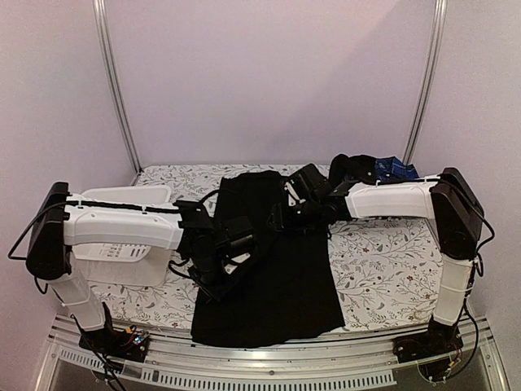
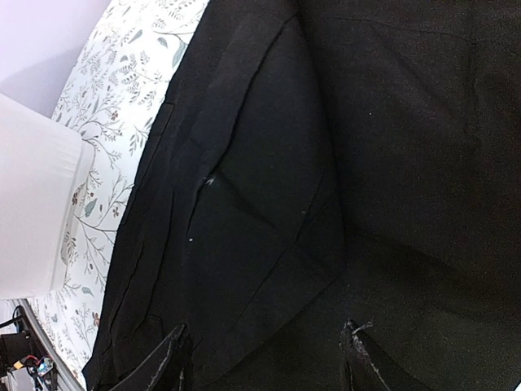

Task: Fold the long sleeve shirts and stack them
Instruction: Adjust the 1/3-folded shirt at the center of the board.

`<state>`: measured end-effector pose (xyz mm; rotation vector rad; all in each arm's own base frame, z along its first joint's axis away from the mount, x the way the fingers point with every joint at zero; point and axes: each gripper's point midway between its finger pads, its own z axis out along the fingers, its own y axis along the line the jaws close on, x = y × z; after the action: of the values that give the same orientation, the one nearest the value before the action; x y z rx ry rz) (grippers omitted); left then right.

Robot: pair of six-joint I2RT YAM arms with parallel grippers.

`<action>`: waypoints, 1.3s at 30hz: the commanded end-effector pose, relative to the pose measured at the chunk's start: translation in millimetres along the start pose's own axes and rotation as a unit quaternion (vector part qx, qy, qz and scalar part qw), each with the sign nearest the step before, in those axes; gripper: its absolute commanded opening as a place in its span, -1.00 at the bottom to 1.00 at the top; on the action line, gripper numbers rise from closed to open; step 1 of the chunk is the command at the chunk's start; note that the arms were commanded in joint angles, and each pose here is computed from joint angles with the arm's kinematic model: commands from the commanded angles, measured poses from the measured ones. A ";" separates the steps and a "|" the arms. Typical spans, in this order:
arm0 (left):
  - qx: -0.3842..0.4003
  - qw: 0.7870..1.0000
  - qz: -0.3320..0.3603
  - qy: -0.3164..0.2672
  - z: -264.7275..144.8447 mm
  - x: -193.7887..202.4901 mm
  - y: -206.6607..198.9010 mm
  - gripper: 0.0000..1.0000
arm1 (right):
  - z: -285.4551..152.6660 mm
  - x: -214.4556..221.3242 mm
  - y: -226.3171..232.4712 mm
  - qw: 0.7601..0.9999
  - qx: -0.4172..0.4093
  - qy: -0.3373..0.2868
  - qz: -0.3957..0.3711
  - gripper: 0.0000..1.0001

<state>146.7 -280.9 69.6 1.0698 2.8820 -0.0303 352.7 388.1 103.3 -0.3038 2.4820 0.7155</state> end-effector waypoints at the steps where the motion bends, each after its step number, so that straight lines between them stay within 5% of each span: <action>1: 0.009 0.998 0.032 0.048 12.6 18.1 -20.2 -1.00 | 3.8 -7.0 4.1 1.000 -0.008 -0.005 0.002 0.20; 25: 0.024 0.995 0.022 0.098 27.7 29.7 -40.9 -0.88 | 15.5 4.2 -1.7 1.000 -0.008 0.006 -0.003 0.19; 29: 0.032 0.995 0.019 0.097 26.4 29.9 -45.1 -0.73 | 15.2 5.5 -3.8 1.000 -0.005 0.006 -0.006 0.19; 34: 0.037 0.996 0.015 0.075 15.6 23.5 -46.5 -0.18 | 14.7 5.5 -4.3 1.000 -0.004 0.005 -0.010 0.19; 39: 0.031 0.999 -0.024 -0.002 -20.8 -12.7 -29.5 -0.09 | 6.6 -3.9 -8.5 1.000 0.008 -0.007 -0.015 0.19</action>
<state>106.6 -296.9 47.8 1.1514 3.0282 -0.0205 352.8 391.9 88.5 -0.3291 2.4978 0.7178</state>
